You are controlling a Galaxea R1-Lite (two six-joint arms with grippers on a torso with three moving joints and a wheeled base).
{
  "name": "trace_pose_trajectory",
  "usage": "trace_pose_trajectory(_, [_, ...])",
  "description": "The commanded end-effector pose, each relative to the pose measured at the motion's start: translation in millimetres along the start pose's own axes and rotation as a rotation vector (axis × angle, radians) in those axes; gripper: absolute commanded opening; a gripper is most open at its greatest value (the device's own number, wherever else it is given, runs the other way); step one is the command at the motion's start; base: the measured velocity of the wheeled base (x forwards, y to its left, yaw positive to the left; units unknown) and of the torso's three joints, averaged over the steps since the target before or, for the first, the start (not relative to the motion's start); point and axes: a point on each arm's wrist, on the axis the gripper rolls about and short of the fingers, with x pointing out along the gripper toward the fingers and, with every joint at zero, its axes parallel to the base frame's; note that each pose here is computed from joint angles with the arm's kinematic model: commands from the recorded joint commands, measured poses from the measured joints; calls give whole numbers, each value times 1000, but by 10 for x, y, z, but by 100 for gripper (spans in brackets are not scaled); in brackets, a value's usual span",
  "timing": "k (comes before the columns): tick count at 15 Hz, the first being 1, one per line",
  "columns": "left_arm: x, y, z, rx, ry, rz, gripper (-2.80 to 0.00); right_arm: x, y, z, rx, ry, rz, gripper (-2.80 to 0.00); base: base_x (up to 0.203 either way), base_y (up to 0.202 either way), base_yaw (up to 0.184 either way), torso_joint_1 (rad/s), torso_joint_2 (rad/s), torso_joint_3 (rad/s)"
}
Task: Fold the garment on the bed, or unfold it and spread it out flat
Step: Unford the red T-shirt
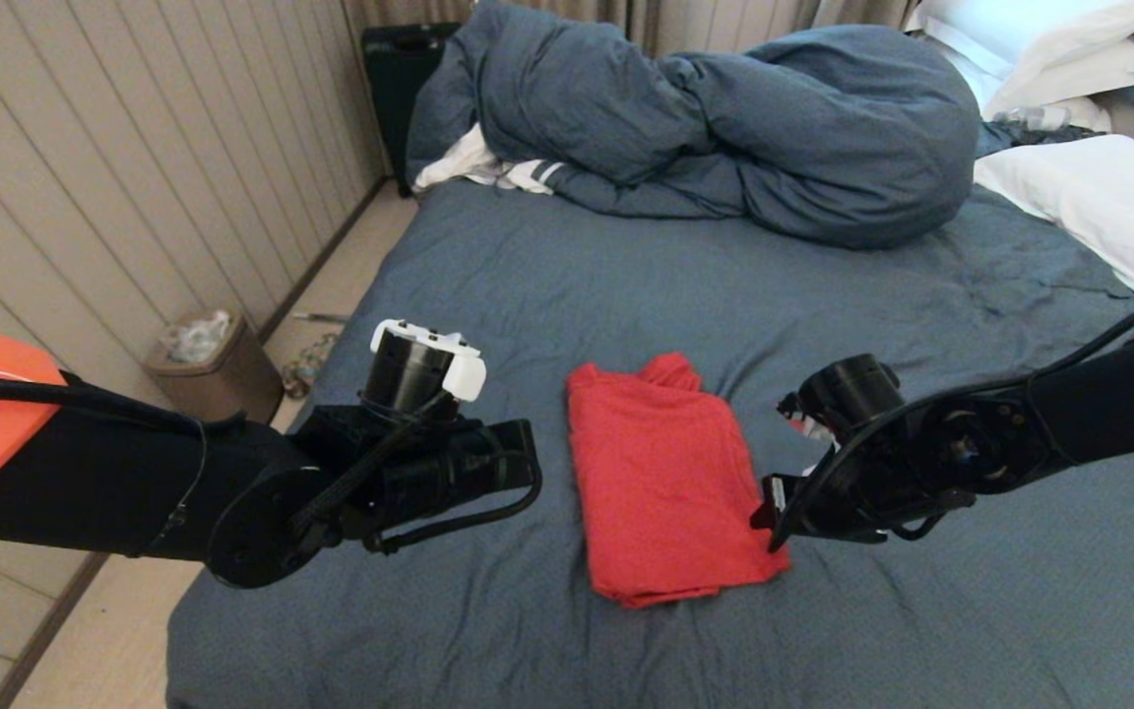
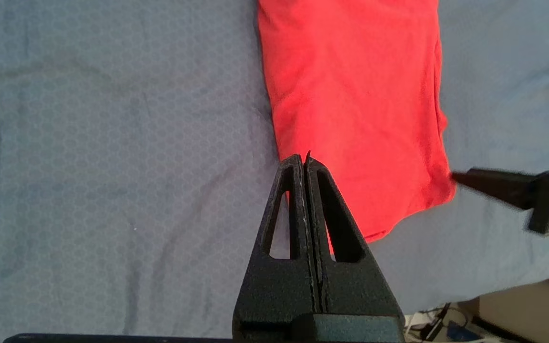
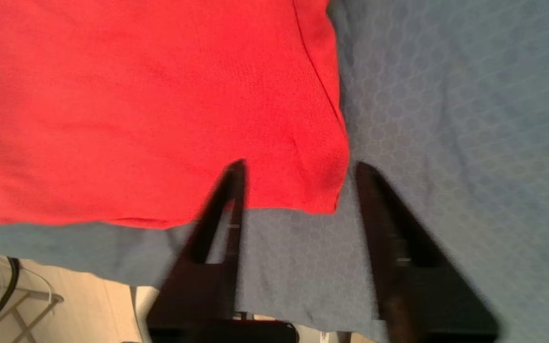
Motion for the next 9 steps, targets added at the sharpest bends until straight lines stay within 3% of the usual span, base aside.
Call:
trace_pose_trajectory(1, [-12, 2, -1, -6, -2, 0, -280, 120, -20, -33, 5, 36, -10, 0, 0, 0, 0, 0, 0, 0])
trace_pose_trajectory(9, [47, 36, -60, -6, 10, 8, -280, 194, -2, -100, -2, 55, -10, 0, 0, 0, 0, 0, 0, 0])
